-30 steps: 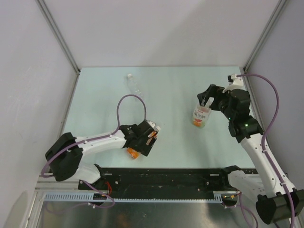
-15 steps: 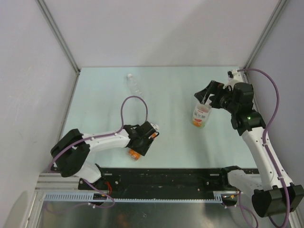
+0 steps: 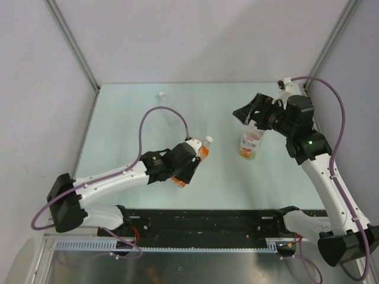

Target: Unscrew the bottle caps

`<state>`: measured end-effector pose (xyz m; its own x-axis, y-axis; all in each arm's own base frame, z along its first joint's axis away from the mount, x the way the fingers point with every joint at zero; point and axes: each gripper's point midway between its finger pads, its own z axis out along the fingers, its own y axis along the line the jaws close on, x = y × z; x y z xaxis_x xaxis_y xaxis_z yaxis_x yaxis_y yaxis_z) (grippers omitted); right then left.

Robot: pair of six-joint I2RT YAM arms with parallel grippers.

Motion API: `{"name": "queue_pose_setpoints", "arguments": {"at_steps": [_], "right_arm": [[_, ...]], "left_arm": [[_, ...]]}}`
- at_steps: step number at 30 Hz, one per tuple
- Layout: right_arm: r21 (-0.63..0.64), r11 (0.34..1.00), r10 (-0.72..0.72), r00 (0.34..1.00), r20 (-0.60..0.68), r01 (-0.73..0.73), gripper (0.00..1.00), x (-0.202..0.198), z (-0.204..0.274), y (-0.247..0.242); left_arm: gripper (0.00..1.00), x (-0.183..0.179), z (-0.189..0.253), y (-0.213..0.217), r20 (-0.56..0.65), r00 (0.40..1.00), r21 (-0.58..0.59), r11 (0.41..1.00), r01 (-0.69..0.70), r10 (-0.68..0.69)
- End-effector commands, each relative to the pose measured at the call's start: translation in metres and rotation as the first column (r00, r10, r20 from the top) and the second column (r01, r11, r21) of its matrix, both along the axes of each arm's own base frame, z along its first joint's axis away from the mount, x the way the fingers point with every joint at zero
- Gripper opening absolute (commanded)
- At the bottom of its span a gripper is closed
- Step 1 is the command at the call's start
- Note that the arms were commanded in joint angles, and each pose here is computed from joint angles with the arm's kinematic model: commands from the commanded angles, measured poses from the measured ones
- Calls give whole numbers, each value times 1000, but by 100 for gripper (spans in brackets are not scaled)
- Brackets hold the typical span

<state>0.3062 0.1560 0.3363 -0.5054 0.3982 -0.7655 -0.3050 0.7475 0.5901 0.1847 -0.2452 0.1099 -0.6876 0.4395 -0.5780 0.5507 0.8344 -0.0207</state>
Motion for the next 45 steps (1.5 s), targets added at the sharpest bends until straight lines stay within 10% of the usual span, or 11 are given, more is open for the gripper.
{"name": "queue_pose_setpoints", "arguments": {"at_steps": [1,16,45], "right_arm": [[20,999,28,1000,-1,-28,99,-6,21,25],[78,985,160,983,-95,-152,99,-26,14,86],[131,987,109,981,-158,-88,78,-10,3,110]], "left_arm": [[50,9,54,-11,154,988,-67,998,14,-3],[50,3,124,-25,375,927,-122,991,47,2],[24,17,130,-30,524,849,107,984,-144,67]]}}
